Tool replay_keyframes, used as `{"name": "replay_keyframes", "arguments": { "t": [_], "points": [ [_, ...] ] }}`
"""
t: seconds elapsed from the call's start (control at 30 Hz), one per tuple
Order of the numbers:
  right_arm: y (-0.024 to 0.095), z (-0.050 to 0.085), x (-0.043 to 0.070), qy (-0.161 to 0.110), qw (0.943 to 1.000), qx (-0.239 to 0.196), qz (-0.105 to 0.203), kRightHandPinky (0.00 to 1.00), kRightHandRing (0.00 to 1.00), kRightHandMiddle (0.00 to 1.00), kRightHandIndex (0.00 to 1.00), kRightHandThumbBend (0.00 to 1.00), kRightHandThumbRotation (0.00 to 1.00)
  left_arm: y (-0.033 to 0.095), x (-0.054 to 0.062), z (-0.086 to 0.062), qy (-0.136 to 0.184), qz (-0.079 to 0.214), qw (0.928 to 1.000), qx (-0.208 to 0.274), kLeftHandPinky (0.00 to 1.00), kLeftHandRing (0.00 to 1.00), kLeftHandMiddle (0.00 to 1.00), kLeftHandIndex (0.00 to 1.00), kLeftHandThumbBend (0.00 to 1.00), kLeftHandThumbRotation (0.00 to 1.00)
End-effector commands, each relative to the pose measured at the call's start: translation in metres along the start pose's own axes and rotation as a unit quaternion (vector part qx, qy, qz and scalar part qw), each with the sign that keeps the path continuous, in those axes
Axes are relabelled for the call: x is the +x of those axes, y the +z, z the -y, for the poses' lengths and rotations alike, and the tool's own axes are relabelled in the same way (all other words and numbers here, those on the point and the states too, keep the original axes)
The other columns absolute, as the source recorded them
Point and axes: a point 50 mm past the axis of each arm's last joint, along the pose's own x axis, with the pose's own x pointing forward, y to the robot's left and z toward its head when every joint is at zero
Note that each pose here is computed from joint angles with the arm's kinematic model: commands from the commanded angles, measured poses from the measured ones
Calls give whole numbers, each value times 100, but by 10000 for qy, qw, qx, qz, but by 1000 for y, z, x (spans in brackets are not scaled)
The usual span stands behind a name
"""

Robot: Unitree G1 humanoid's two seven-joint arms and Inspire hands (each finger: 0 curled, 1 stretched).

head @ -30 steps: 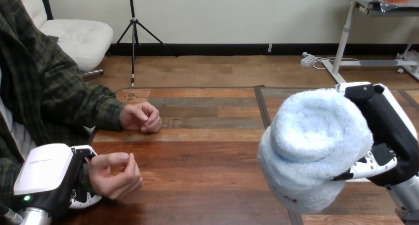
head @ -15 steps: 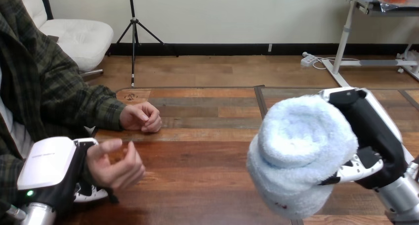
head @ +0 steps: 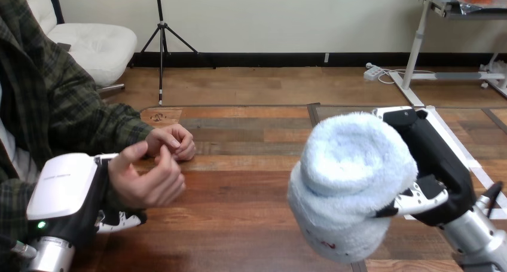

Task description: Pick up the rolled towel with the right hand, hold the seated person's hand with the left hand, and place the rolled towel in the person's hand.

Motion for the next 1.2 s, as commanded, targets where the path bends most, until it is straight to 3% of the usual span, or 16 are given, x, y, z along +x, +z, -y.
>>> {"name": "replay_keyframes", "arguments": {
  "t": [0.0,0.43,0.73,1.17],
  "points": [
    [11,6,36,253,9983,-79,519,18,24,28,28,73,0,23,6,-3,229,477,9982,-283,37,39,43,45,87,0],
    [8,5,50,305,9981,101,527,17,24,29,29,76,0,31,6,-7,365,602,9969,-361,37,38,41,44,89,0],
    [6,6,65,552,9971,363,379,17,24,29,29,75,0,38,6,-10,449,654,9958,-449,38,38,42,43,89,0],
    [5,6,88,779,9957,-114,483,15,22,28,28,72,0,53,7,-17,707,889,9908,-731,36,38,42,42,90,0]
  ]
}}
